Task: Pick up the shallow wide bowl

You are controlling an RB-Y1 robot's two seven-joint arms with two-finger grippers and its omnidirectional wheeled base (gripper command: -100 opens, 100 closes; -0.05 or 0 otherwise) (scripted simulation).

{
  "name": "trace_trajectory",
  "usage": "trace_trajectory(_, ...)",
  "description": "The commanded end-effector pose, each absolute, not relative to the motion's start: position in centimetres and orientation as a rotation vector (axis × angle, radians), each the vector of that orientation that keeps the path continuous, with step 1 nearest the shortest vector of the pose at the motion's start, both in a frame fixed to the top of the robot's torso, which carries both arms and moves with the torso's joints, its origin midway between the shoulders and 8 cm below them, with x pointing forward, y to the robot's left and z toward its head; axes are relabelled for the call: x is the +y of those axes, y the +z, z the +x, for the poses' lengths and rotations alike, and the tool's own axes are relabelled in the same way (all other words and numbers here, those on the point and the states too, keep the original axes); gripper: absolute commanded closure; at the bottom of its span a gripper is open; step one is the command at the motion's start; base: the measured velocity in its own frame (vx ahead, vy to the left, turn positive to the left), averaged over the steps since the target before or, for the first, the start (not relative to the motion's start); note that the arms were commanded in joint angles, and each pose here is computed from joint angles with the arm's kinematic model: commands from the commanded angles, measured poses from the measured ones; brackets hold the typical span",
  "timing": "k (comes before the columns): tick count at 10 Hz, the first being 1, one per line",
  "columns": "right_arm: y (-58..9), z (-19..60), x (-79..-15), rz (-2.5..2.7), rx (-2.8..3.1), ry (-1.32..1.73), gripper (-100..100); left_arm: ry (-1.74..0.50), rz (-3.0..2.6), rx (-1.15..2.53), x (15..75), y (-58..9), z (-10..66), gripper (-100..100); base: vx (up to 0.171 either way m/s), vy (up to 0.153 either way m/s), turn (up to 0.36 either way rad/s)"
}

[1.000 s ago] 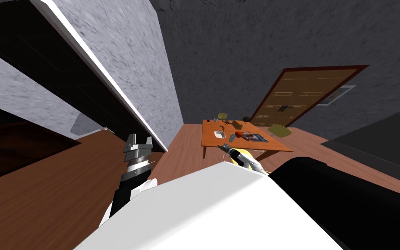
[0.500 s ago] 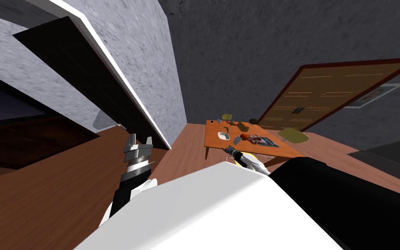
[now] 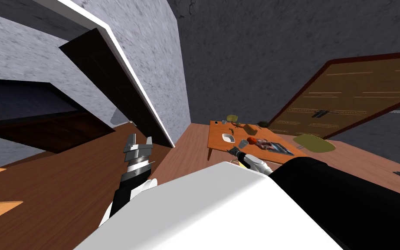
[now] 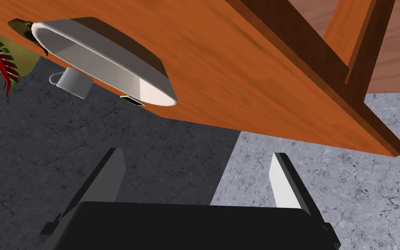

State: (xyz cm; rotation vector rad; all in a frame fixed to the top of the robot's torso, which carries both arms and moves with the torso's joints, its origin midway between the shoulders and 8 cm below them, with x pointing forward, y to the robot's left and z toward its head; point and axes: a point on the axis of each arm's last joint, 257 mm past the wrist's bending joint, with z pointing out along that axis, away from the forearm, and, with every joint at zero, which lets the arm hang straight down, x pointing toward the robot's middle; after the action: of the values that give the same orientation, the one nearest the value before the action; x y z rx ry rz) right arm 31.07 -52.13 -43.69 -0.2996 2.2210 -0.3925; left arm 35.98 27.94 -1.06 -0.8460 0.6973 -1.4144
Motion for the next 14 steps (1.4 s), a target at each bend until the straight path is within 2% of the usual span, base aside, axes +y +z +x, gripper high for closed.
trace_trajectory(1, -44.6, 29.8, -53.8, -0.335, 2.251, -0.45, -100, -1.414, -0.846, 0.697, 27.9, -1.1, 36.0, 0, 0.033, -0.005, 0.102)
trace_trajectory(4, -45.7, 26.1, -60.0, -0.522, 2.322, -0.693, -100, -1.414, -0.846, 0.697, 27.9, -1.1, 36.0, 0, 0.061, -0.005, 0.269)
trace_trajectory(14, -46.7, 20.5, -66.3, -0.735, 2.411, -0.943, -100, -1.414, -0.846, 0.697, 28.0, -1.1, 36.0, 0, 0.035, -0.012, 0.098)
